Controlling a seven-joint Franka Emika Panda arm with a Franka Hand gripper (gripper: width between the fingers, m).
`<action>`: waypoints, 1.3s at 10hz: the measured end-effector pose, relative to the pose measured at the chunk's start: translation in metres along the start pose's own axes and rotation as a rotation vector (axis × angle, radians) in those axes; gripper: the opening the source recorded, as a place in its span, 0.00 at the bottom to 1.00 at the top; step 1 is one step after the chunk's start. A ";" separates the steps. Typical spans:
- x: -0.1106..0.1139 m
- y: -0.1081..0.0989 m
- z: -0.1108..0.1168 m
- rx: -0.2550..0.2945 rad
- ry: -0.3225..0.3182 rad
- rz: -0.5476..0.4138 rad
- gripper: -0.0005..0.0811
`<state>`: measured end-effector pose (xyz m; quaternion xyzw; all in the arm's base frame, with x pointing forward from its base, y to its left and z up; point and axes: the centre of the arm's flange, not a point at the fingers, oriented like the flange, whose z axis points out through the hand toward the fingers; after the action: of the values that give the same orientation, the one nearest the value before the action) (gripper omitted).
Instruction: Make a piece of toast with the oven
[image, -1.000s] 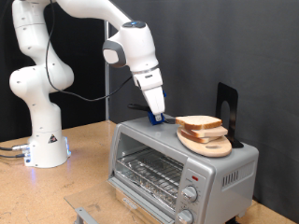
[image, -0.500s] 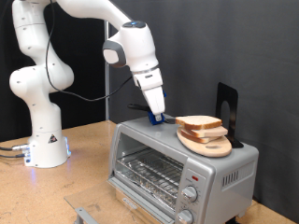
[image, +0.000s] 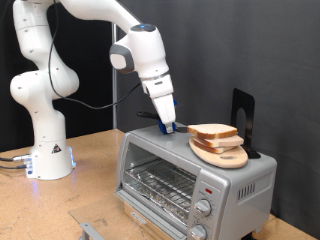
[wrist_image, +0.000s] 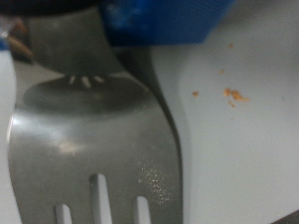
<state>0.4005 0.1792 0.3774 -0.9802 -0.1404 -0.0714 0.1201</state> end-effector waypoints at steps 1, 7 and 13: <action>0.000 0.000 0.000 0.000 0.001 0.000 0.99; 0.000 0.000 0.000 0.000 0.003 0.000 0.67; 0.000 -0.001 0.000 0.003 0.005 -0.002 0.48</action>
<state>0.4002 0.1795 0.3779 -0.9797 -0.1410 -0.0738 0.1218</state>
